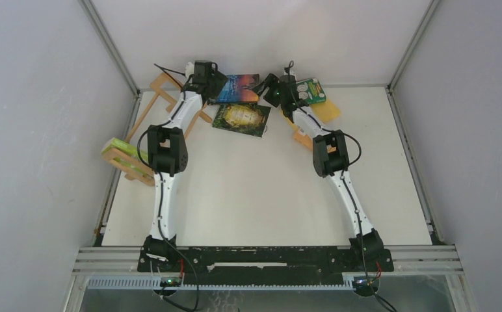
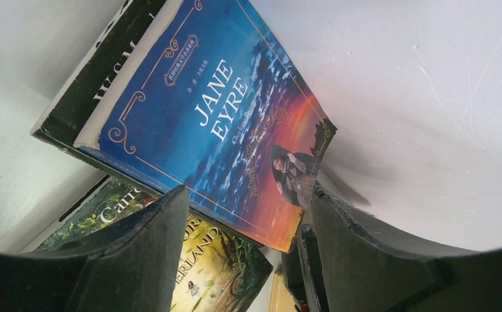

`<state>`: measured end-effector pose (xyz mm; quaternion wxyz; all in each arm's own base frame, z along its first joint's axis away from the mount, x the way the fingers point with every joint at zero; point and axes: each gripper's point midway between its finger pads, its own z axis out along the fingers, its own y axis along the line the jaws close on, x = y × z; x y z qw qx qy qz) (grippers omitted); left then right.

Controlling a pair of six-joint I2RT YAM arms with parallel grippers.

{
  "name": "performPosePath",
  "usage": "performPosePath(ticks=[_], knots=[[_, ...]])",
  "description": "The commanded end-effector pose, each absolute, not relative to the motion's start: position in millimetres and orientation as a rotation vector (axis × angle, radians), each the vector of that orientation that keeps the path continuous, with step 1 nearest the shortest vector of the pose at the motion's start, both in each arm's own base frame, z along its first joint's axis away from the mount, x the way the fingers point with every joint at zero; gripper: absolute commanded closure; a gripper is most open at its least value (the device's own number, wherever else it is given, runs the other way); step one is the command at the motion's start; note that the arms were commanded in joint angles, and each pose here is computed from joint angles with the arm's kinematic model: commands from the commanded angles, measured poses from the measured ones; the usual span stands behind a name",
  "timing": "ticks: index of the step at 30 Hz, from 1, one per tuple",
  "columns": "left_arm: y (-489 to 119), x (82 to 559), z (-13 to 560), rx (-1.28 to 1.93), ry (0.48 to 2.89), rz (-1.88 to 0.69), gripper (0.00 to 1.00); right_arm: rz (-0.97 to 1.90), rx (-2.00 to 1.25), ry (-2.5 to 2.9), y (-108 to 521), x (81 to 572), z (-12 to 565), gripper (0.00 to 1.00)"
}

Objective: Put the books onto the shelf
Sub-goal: Pick up the book from the center of the board.

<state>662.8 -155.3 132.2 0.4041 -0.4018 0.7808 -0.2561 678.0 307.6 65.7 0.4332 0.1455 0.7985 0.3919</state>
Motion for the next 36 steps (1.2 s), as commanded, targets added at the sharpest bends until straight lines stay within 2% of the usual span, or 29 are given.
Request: performPosePath(ticks=[1,36], knots=[[-154,678,174,-0.983,1.871,-0.711,0.27,1.028,0.376,1.892,311,689,102,0.20],[-144,682,175,-1.009,1.860,-0.734,0.27,1.179,0.486,1.916,336,680,83,0.26]])
